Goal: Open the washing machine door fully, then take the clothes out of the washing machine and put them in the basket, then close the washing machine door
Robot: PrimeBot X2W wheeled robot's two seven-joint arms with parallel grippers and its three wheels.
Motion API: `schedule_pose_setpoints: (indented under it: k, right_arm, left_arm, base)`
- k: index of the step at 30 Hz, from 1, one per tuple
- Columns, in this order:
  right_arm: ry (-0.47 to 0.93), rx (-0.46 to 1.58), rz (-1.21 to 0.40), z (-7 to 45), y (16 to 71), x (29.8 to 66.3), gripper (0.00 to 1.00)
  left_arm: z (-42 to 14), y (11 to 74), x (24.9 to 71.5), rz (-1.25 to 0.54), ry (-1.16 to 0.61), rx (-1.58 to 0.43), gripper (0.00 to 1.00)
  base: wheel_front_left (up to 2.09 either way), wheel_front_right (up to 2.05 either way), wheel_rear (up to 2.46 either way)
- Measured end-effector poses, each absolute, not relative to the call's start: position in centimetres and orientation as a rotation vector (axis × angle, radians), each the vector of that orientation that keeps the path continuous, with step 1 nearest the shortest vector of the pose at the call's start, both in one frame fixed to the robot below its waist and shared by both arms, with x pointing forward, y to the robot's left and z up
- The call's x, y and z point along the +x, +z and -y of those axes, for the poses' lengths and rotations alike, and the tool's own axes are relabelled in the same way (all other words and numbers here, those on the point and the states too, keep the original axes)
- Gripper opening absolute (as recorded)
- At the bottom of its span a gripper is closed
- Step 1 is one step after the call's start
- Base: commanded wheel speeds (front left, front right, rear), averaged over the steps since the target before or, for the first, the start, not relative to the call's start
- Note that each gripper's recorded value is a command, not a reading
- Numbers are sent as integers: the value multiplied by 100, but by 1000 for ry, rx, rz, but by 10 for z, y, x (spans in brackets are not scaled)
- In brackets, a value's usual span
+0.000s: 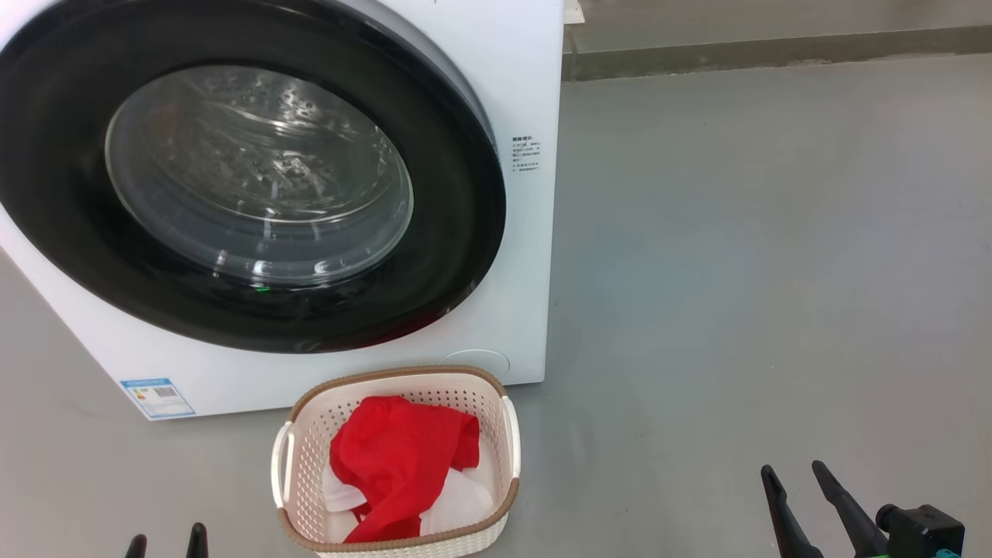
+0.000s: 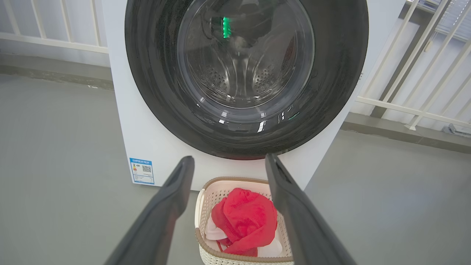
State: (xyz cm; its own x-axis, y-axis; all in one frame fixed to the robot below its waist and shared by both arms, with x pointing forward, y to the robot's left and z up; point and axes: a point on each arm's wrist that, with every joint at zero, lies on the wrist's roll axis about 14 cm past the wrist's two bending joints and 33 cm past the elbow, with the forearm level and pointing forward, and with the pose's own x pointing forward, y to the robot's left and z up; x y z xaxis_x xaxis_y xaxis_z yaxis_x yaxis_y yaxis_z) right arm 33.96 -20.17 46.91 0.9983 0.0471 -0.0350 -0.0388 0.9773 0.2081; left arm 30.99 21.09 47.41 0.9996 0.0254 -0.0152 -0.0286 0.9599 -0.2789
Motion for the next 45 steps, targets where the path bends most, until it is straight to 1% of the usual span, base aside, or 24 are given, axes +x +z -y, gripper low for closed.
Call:
schedule_pose_setpoints:
  k: [34, 35, 42, 45]
  right_arm:
    - [38, 197, -50, 203, 466, 339, 100]
    - [38, 196, -50, 203, 466, 339, 0]
    - [20, 230, -139, 197, 438, 329, 0]
    - [6, 268, -155, 198, 433, 327, 0]
  left_arm:
    - [-211, 472, 312, -19, 29, -272, 100]
    - [-211, 472, 312, -20, 30, -275, 0]
    - [-195, 444, 305, -110, 39, -330, 0]
    - [-194, 441, 304, -120, 50, -369, 0]
  base:
    - [0, 0, 0]
    - [0, 0, 0]
    - [0, 0, 0]
    - [0, 0, 0]
